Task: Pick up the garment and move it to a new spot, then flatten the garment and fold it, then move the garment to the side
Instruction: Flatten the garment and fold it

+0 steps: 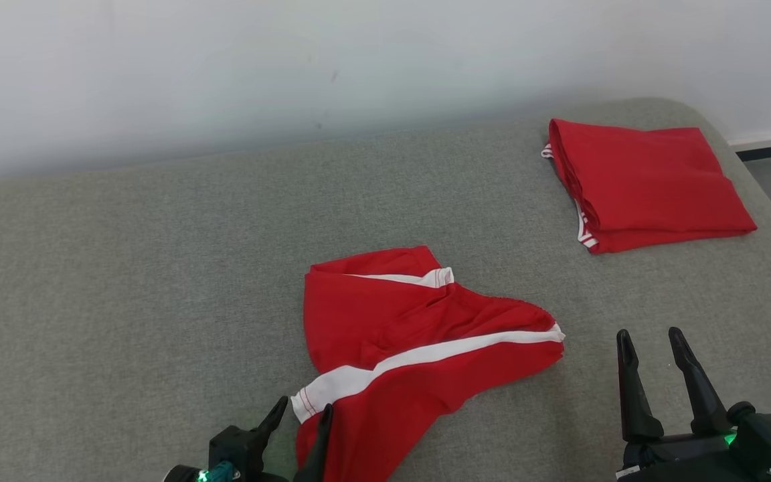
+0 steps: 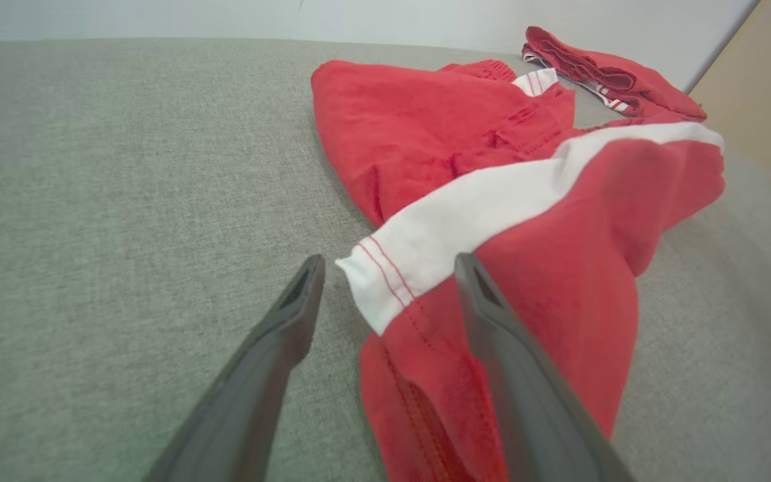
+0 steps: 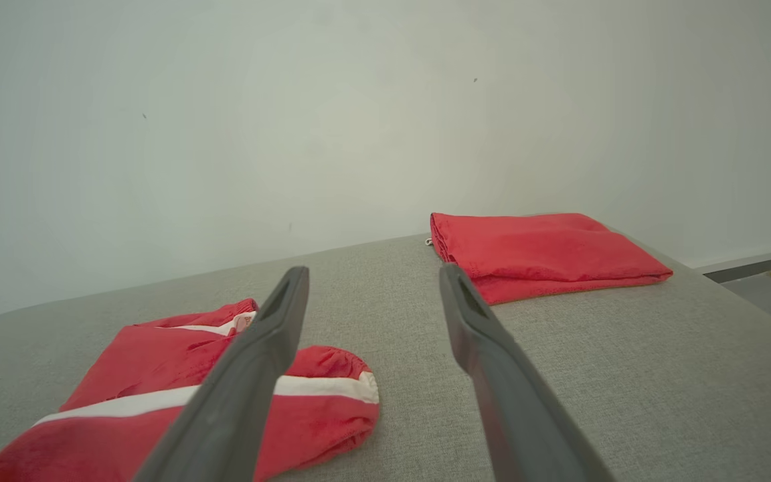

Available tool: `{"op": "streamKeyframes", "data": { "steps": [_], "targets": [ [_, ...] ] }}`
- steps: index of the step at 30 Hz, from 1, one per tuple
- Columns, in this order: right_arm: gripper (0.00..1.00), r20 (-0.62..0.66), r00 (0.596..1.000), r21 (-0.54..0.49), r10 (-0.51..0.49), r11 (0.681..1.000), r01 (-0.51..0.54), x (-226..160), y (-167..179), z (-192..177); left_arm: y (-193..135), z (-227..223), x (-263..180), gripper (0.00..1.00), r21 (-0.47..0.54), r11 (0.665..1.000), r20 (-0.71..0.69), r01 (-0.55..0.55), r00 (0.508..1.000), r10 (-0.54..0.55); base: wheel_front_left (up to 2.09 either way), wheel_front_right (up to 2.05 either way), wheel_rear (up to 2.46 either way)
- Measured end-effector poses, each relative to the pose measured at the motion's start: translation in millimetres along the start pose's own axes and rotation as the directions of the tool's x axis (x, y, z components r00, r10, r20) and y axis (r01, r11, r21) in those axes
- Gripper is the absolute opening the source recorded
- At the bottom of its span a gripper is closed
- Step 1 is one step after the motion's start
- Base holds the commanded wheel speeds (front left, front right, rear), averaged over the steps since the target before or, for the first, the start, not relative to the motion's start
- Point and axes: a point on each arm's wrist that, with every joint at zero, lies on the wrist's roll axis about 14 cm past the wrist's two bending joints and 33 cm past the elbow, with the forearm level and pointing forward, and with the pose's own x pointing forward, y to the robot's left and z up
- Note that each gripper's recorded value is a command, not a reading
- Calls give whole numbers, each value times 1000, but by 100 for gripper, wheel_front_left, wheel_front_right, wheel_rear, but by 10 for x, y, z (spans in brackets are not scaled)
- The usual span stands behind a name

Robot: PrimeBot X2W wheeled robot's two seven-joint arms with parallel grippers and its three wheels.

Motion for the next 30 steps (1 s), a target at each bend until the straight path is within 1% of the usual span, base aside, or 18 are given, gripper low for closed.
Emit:
{"op": "streamKeyframes", "data": {
  "steps": [2, 3, 4, 5, 12, 15, 18, 24, 28, 30],
  "targets": [
    [100, 0, 1000, -3, -5, 1000, 5, -2, -19, 3, 6, -54, 22, 100, -10, 1000, -19, -2, 1000, 1, 0, 0, 0],
    [100, 0, 1000, -5, -7, 1000, 7, -5, -29, 6, 4, -77, 31, 77, -15, 1000, -27, -1, 1000, 0, 0, 0, 0],
    [100, 1, 1000, -5, -10, 1000, 10, -9, -37, 7, -1, -93, 40, 10, -15, 1000, -33, 1, 999, -2, 0, 0, 0],
    [100, 1, 1000, -6, -11, 1000, 11, -11, -42, 9, -11, -97, 50, 0, -16, 1000, -35, 5, 999, -6, 0, 0, 0],
    [100, 11, 1000, -9, -14, 1000, 14, -10, -56, 42, 104, 71, 134, 0, -2, 1000, 0, -8, 1000, 8, 0, 0, 0],
    [100, 15, 1000, -7, -16, 1000, 16, -6, -57, 55, 226, 365, 201, 0, 37, 999, 73, -20, 997, 17, 0, 0, 0],
    [100, 22, 1000, -2, -18, 1000, 18, -8, -51, 72, 269, 677, 248, 0, 82, 996, 151, -20, 988, 7, 0, 0, 0],
    [100, 33, 999, 9, -27, 1000, 27, -30, -52, 96, 249, 1331, 245, 0, 172, 985, 317, -29, 948, -27, 0, 0, 0],
    [100, 27, 999, 15, -24, 1000, 23, -38, -23, 67, 163, 1577, 150, 0, 214, 976, 387, -26, 920, -61, 0, 0, 0],
    [100, 26, 1000, 20, -13, 1000, 13, -20, 17, 61, 124, 1590, 78, 0, 223, 975, 399, -22, 914, -70, 0, 0, 0]
  ]
}}
